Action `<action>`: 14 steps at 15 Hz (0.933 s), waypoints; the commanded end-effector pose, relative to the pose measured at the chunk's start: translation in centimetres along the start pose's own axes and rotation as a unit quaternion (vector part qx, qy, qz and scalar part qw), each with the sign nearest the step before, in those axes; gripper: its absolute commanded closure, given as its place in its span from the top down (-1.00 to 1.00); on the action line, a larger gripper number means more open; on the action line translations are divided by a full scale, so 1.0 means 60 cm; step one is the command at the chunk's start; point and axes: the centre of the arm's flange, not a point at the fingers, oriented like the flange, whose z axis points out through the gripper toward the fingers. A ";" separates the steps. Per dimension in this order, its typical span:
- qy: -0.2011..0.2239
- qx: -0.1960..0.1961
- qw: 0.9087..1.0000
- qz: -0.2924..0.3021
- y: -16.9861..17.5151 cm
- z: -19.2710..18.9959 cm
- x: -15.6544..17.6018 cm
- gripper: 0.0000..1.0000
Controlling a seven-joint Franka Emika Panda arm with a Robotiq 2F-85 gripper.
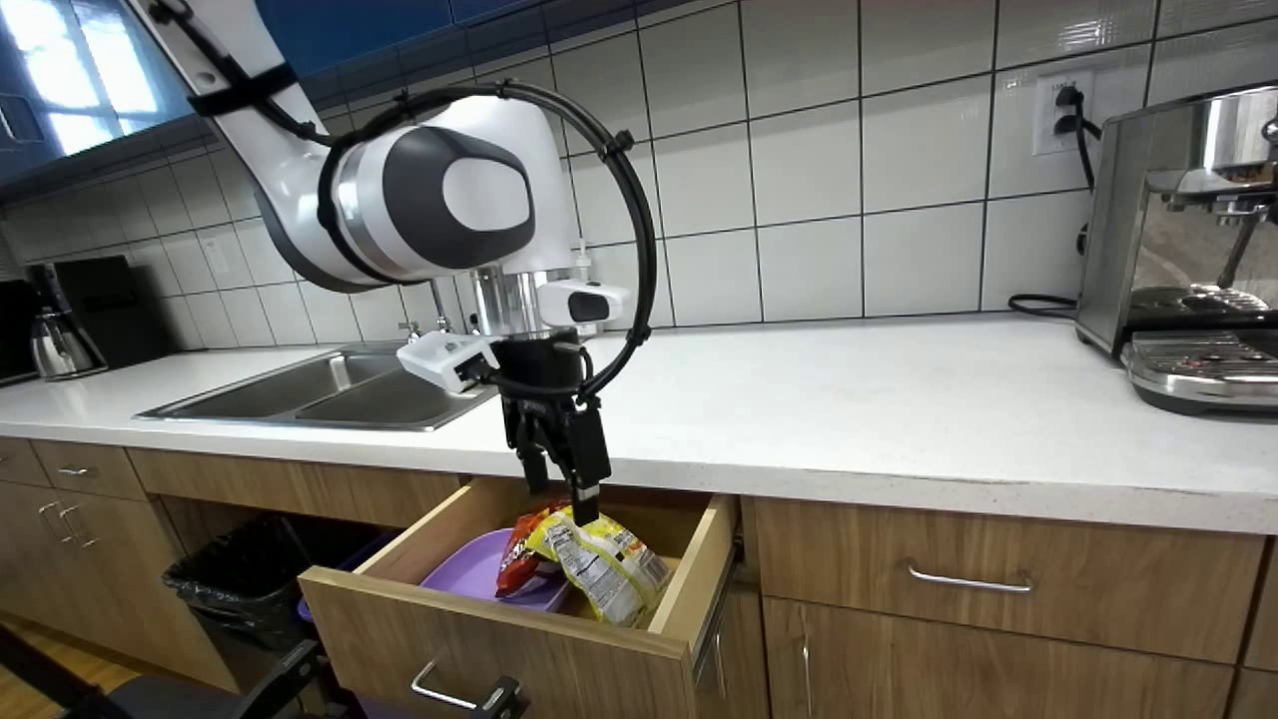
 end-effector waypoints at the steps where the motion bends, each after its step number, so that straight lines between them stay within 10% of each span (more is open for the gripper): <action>1: 0.007 0.000 1.000 0.004 0.006 -0.012 -0.046 1.00; 14: -0.071 -0.008 0.997 -0.041 0.004 0.021 -0.051 1.00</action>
